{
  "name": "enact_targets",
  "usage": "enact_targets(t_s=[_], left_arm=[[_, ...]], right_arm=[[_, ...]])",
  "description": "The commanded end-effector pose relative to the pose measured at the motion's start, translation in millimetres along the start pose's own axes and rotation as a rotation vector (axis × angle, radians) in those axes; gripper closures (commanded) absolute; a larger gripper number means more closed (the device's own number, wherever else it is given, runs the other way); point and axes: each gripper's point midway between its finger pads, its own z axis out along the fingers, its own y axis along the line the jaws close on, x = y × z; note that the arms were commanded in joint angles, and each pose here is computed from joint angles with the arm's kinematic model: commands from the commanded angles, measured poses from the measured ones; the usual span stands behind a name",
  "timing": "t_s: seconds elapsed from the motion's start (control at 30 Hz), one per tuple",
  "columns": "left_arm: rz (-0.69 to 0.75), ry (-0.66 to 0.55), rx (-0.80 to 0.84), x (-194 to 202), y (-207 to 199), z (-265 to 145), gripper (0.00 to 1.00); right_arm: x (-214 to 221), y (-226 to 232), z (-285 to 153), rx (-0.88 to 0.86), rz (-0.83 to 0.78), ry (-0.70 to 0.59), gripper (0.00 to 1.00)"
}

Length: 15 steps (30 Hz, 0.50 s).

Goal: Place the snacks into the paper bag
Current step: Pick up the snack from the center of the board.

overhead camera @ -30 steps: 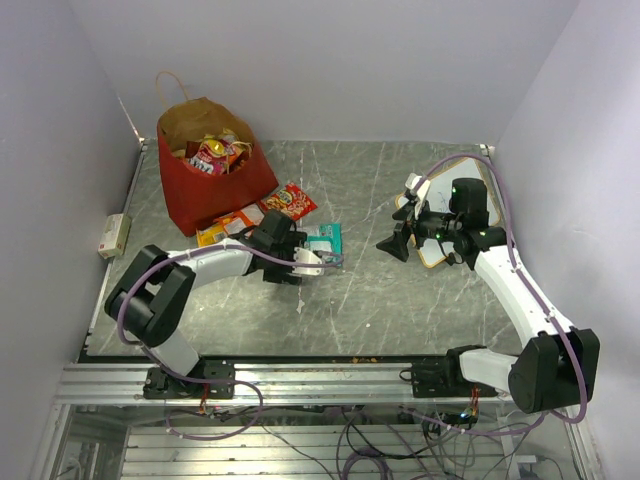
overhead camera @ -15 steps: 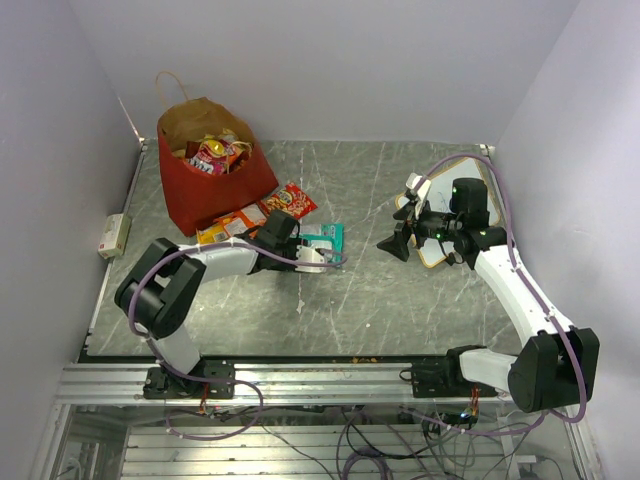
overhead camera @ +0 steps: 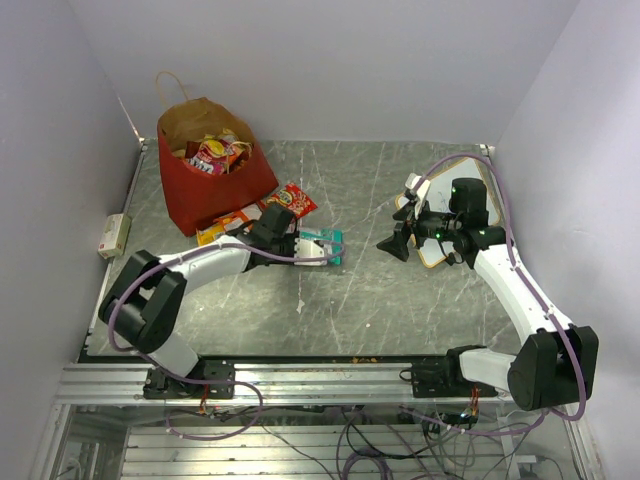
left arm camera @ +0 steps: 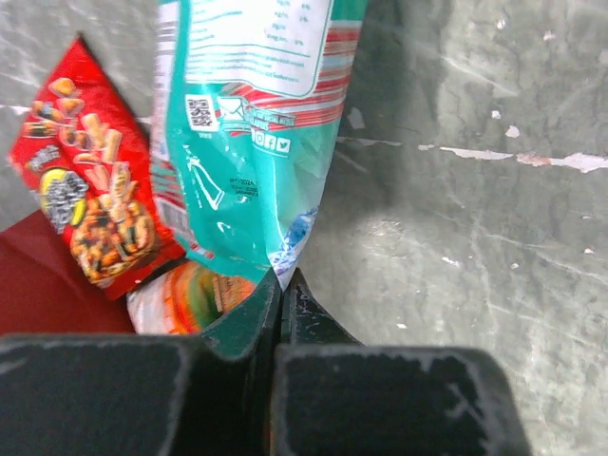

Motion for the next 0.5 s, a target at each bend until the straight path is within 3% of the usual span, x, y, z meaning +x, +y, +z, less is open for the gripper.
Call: enact_targets(t_s=[0.0,0.47], left_arm=[[-0.046,-0.082,-0.011,-30,20,-32,0.93],[-0.151,-0.099,0.044,-62,47,-111,0.93]], right_arm=[[-1,-4,-2,0.017,-0.017,0.000,0.00],[-2,-5,-4,0.029,-0.021,-0.004,0.00]])
